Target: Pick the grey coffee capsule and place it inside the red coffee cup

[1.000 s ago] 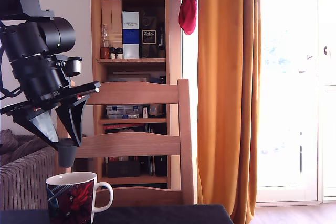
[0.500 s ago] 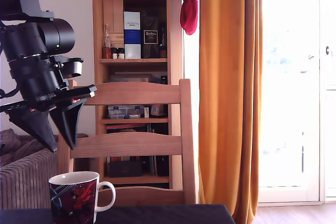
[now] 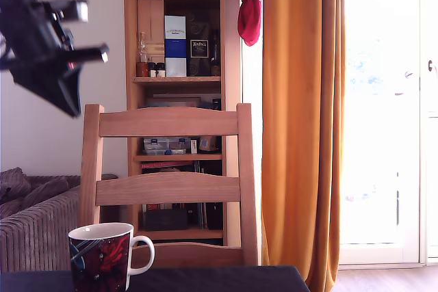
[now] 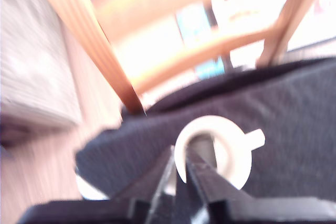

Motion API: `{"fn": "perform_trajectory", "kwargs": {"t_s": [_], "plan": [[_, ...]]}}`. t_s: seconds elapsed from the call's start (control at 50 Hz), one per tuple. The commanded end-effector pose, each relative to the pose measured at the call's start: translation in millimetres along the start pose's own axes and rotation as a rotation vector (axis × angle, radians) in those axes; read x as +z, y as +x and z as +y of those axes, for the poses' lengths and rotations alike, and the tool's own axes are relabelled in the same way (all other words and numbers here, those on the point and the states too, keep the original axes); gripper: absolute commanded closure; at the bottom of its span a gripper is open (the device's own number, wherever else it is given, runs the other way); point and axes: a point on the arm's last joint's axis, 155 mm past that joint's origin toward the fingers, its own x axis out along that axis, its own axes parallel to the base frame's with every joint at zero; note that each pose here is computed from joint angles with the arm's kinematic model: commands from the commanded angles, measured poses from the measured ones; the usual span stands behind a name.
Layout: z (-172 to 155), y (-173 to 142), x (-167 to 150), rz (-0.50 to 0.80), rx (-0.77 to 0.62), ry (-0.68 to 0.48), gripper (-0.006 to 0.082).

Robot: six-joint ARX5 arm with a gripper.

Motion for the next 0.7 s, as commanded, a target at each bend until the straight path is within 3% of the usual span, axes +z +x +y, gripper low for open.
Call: {"fn": "perform_trajectory", "kwargs": {"t_s": [0.0,0.28,0.68], "plan": [[8,1,-10,0.011,0.016,0.000,0.0779],[30,-44,0,-0.159,0.078,-0.023,0.0779],[72,-74,-37,-0.304,0.194,-0.095,0.0779]]}}
